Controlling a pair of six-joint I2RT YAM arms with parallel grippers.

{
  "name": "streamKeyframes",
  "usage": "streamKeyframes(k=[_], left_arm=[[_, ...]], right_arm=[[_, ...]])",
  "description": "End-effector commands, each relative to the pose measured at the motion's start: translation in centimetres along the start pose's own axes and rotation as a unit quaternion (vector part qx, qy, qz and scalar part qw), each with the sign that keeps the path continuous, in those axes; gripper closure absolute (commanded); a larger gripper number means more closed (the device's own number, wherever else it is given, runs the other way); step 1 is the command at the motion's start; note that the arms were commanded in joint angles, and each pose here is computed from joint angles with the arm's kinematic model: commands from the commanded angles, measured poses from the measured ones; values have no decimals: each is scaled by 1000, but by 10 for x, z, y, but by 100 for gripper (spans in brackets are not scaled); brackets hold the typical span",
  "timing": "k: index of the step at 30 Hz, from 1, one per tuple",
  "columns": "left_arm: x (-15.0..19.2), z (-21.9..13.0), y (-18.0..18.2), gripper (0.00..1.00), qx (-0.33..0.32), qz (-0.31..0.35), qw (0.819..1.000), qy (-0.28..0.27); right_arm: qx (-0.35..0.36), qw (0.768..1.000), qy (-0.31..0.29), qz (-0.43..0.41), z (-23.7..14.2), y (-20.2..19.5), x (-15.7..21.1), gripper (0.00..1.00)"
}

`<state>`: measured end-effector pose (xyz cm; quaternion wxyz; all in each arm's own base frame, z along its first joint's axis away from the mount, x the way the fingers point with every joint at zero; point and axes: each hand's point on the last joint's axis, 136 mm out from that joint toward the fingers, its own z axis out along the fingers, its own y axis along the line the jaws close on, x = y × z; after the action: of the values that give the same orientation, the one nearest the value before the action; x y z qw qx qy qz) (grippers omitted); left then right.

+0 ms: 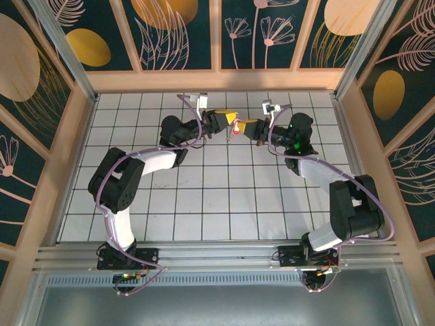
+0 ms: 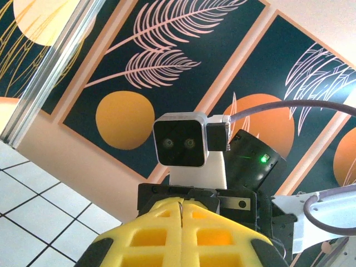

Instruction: Put the keys on the keyring

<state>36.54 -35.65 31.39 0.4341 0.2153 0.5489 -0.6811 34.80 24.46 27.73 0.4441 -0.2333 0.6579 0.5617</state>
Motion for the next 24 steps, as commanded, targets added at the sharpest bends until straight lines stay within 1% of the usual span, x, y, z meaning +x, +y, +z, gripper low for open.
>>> streamKeyframes(k=[1,7,13,15,17,18,21,24], left_arm=[[-24,4,-33,100,44,42,997,-39],[-22,5,-32,100,43,41,997,-40],[-22,6,-32,100,43,40,997,-40],[-22,6,-32,100,41,41,997,-41],[-24,6,-32,100,39,43,997,-43],[-24,6,-31,100,37,43,997,-43],[-23,7,-30,100,36,43,998,-43],[-23,7,-29,100,35,43,998,-43]], right_arm=[[-11,1000,26,4,10,0,10,100],[-6,999,40,5,8,-2,16,100],[5,999,36,4,1,-4,13,99],[12,999,37,6,-3,-5,14,85],[27,999,30,5,-11,-8,13,73],[34,999,25,6,-16,-9,12,69],[53,998,11,12,-29,-12,12,66],[65,998,-1,13,-38,-11,10,65]])
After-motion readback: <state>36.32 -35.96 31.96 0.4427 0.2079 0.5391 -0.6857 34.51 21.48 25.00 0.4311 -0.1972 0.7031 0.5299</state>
